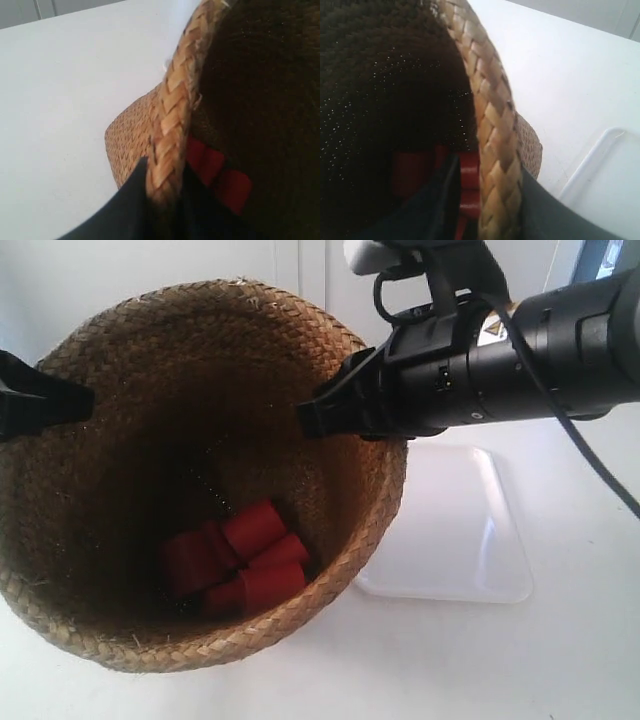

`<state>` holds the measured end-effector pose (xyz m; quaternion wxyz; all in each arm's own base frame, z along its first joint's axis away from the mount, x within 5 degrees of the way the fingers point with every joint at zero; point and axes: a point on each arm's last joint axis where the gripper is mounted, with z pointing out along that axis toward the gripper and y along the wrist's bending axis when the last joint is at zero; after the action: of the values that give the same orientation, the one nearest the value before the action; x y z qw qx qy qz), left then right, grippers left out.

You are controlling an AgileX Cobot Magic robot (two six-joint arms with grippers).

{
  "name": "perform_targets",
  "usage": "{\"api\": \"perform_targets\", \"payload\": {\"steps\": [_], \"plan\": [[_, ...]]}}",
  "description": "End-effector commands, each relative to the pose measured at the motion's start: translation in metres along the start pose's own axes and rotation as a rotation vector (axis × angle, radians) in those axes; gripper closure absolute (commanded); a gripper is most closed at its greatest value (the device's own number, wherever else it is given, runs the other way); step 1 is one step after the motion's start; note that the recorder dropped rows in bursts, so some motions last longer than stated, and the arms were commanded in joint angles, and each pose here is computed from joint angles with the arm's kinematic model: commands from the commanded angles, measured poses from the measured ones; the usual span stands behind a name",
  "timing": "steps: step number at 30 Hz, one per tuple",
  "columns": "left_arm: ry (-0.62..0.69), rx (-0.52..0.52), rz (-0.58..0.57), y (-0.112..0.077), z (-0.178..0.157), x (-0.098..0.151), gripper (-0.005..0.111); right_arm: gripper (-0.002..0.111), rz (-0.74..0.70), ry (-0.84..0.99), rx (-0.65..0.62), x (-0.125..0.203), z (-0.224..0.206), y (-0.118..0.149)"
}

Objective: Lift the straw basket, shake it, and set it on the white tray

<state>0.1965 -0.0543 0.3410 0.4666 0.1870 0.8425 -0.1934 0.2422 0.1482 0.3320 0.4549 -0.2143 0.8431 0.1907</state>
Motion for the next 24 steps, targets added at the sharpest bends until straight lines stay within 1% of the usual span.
{"api": "perform_targets", "payload": {"steps": [1,5,7,8,10,11,12,13,15,16,17,19,24], "plan": [[-0.034,0.021,0.002,-0.005,-0.005,-0.006,0.107,0.108,-0.009,-0.049,0.009,-0.007,-0.004,-0.001],[-0.029,0.022,0.008,-0.005,-0.005,-0.006,0.107,0.108,-0.015,-0.039,0.008,-0.006,-0.003,-0.001],[-0.054,0.029,0.018,-0.008,-0.011,-0.016,0.107,0.108,-0.006,-0.061,-0.003,-0.017,-0.012,0.002],[-0.069,0.053,0.032,-0.013,-0.018,-0.023,0.107,0.108,-0.007,-0.077,-0.018,-0.027,-0.023,0.005],[-0.108,0.146,0.082,-0.032,-0.044,-0.043,0.107,0.108,-0.006,-0.137,-0.086,-0.054,-0.06,0.019],[-0.122,0.173,0.134,-0.039,-0.053,-0.045,0.107,0.108,-0.064,-0.17,-0.107,-0.06,-0.074,0.025],[-0.133,0.157,0.16,-0.038,-0.052,-0.042,0.107,0.108,-0.103,-0.197,-0.094,-0.054,-0.073,0.025],[-0.143,0.103,0.131,-0.029,-0.042,-0.034,0.107,0.108,-0.093,-0.204,-0.066,-0.045,-0.062,0.021],[-0.087,0.023,-0.004,-0.009,-0.013,-0.011,0.107,0.108,-0.03,-0.122,-0.006,-0.017,-0.023,0.004],[-0.05,0.001,-0.022,-0.003,-0.004,-0.003,0.107,0.108,-0.006,-0.078,0.007,-0.01,-0.012,-0.002],[-0.024,-0.003,-0.023,0.0,0.002,0.002,0.107,0.108,-0.001,-0.044,0.008,-0.007,-0.005,-0.004],[-0.009,0.012,-0.016,0.0,0.004,0.003,0.107,0.108,0.027,-0.035,-0.004,-0.007,-0.001,-0.003],[-0.04,-0.002,0.001,-0.002,-0.002,0.001,0.107,0.108,-0.006,-0.053,0.005,-0.01,-0.002,-0.003]]}}
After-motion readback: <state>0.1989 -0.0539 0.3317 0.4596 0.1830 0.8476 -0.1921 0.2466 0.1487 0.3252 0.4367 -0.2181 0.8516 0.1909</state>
